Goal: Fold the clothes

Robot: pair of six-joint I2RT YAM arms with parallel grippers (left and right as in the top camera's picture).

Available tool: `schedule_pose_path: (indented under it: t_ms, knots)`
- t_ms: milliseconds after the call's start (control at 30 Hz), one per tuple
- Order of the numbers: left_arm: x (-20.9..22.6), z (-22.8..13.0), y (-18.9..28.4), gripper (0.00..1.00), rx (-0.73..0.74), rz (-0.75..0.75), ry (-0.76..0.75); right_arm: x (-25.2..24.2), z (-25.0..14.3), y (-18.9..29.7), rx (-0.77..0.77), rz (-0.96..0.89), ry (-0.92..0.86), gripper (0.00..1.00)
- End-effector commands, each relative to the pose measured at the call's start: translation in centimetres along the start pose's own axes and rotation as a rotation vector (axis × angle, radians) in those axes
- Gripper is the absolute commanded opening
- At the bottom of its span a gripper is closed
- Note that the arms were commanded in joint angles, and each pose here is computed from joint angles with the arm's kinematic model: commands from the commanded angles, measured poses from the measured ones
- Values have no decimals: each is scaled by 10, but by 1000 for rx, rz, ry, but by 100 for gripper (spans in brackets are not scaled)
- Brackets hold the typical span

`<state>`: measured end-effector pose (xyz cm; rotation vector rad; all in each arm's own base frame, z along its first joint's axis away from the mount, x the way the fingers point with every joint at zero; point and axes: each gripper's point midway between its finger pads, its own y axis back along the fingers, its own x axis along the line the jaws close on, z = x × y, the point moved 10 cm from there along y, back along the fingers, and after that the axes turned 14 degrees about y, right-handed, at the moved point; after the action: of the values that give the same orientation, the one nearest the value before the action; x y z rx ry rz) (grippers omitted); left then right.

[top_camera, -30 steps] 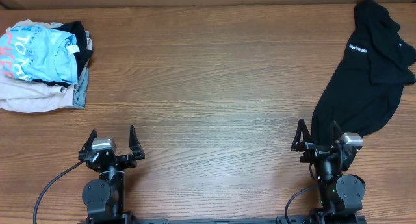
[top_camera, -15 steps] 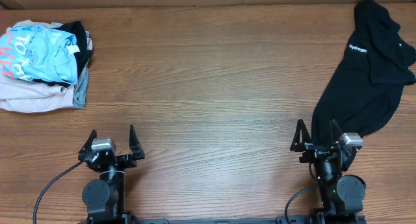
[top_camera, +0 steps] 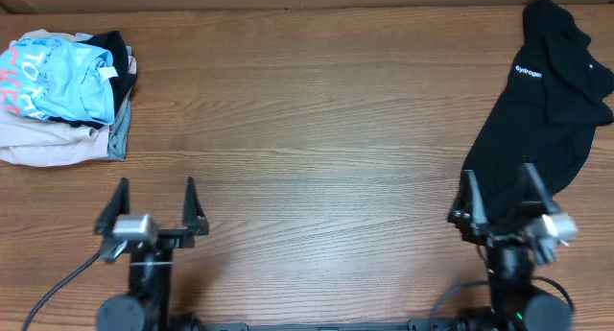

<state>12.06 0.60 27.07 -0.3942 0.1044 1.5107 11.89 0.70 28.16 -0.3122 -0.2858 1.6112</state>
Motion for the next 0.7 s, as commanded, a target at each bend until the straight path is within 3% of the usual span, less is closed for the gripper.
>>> schedule_pose_path:
  t_ms: [0,200,367,533,667]
  knots:
    - [-13,35,1,100,-1,-9,-4,-9,49,-3,-58,-112,76,100]
    - [-29,77,-26,100,164,-27,-23,-15,100,-39,114,-166,88,100]
    - [-30,110,-68,100,349,101,-9,-19,117,-96,309,-185,105,100]
    - [-24,118,-115,100,554,169,-27,-20,103,-162,520,-168,122,100]
    - [-17,105,-148,100,675,156,10,-20,64,-208,658,-165,137,100]
